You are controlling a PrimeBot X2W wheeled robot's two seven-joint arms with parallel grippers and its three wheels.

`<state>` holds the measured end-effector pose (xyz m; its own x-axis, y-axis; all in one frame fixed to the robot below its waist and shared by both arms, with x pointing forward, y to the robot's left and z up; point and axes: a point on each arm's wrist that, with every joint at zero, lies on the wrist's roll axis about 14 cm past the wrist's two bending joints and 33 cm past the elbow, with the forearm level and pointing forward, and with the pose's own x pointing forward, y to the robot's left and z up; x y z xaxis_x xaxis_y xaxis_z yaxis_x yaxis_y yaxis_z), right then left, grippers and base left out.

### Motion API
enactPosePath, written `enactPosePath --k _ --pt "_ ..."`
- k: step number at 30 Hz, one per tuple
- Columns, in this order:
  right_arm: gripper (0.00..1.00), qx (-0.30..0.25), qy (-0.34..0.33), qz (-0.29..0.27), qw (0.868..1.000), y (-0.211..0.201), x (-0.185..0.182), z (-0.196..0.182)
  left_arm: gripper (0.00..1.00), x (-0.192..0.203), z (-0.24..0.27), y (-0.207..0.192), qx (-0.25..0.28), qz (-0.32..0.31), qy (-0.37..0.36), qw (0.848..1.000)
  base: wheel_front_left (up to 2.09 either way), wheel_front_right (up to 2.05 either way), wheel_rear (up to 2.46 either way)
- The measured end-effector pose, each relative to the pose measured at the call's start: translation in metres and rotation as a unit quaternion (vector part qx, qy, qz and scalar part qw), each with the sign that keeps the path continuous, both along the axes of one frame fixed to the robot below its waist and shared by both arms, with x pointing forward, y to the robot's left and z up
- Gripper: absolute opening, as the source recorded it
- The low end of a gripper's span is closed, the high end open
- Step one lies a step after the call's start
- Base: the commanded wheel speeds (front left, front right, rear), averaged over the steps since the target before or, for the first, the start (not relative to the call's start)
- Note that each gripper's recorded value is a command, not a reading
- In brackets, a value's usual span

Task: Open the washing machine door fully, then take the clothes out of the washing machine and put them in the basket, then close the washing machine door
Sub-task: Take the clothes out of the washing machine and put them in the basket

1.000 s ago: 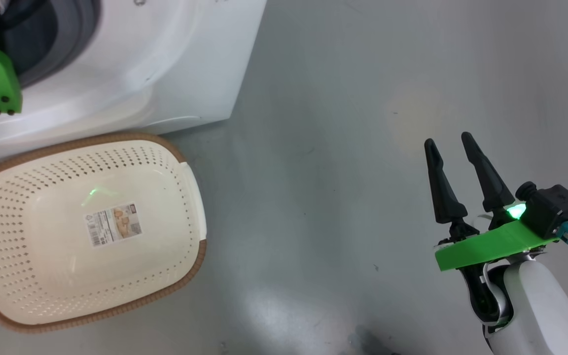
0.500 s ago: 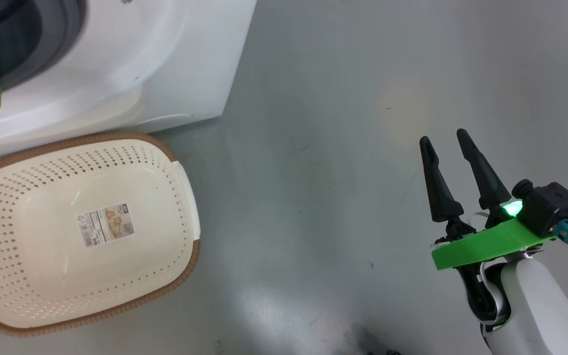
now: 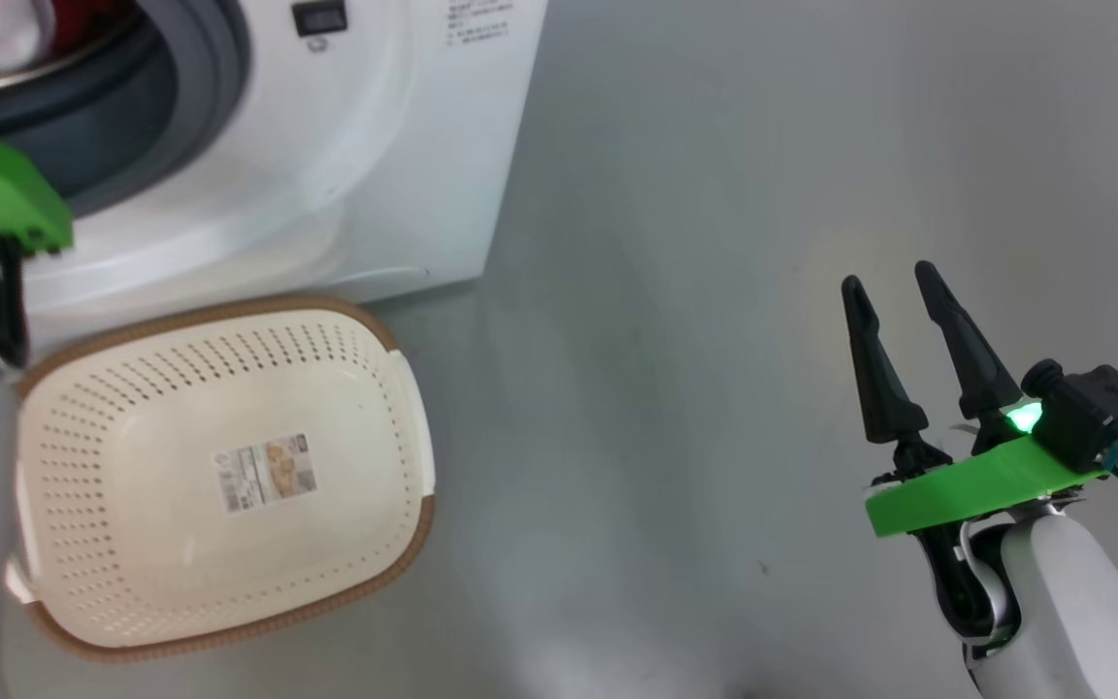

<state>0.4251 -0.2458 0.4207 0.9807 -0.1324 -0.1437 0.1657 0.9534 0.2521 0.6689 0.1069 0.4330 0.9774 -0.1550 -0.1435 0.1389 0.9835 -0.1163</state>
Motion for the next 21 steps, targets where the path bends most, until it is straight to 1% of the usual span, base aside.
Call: enactPosePath --k 6,14,21 --pt "1.00 -0.001 -0.008 0.007 1.000 0.002 -0.010 0.009 0.00 -0.031 0.022 0.008 -0.033 0.010 -0.034 0.999 0.00 0.00 0.00" --pt "1.00 -0.002 -0.018 0.019 1.000 0.007 -0.021 0.020 0.00 -0.068 0.063 0.026 -0.082 0.034 -0.090 0.992 0.00 0.00 0.00" --pt "1.00 0.005 -0.027 0.031 0.999 0.016 -0.022 0.025 0.00 -0.098 0.105 0.036 -0.092 0.039 -0.156 0.983 0.00 0.00 0.00"
